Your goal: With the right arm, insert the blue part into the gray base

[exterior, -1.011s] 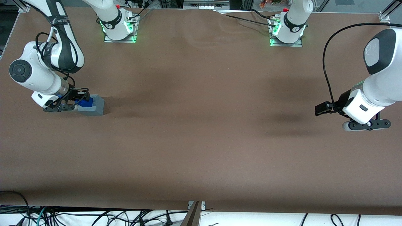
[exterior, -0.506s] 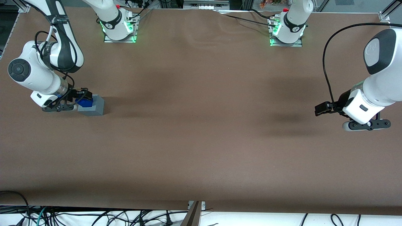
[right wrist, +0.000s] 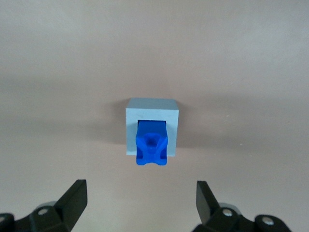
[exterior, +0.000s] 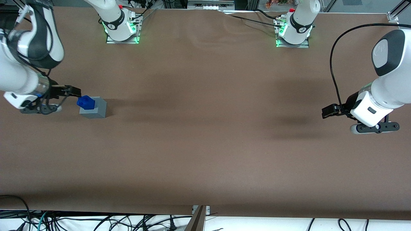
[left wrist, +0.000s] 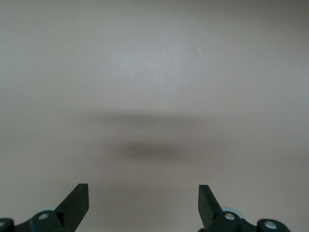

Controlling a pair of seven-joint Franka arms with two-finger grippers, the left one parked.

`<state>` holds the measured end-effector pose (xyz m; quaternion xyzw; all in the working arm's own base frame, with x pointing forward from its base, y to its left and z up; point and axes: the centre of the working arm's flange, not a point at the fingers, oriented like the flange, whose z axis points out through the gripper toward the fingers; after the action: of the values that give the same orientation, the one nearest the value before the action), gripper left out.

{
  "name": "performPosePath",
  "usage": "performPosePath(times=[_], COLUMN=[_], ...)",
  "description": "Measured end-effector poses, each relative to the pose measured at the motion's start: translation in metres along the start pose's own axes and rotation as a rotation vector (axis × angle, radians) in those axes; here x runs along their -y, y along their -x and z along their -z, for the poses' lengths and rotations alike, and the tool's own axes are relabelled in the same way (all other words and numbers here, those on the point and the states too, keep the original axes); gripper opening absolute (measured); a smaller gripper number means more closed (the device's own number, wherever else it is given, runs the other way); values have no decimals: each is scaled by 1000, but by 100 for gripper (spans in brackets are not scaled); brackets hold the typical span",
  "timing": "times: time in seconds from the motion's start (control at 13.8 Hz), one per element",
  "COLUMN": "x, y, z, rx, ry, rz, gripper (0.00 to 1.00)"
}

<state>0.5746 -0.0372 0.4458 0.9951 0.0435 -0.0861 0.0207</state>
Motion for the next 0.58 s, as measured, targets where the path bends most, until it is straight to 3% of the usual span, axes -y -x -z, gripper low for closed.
performPosePath(times=[0.36,0.58], x=[30,38], y=[-13,-16], z=[95,110], rx=[-129,-146], ry=[22,20], rz=[46,59], gripper=[100,100])
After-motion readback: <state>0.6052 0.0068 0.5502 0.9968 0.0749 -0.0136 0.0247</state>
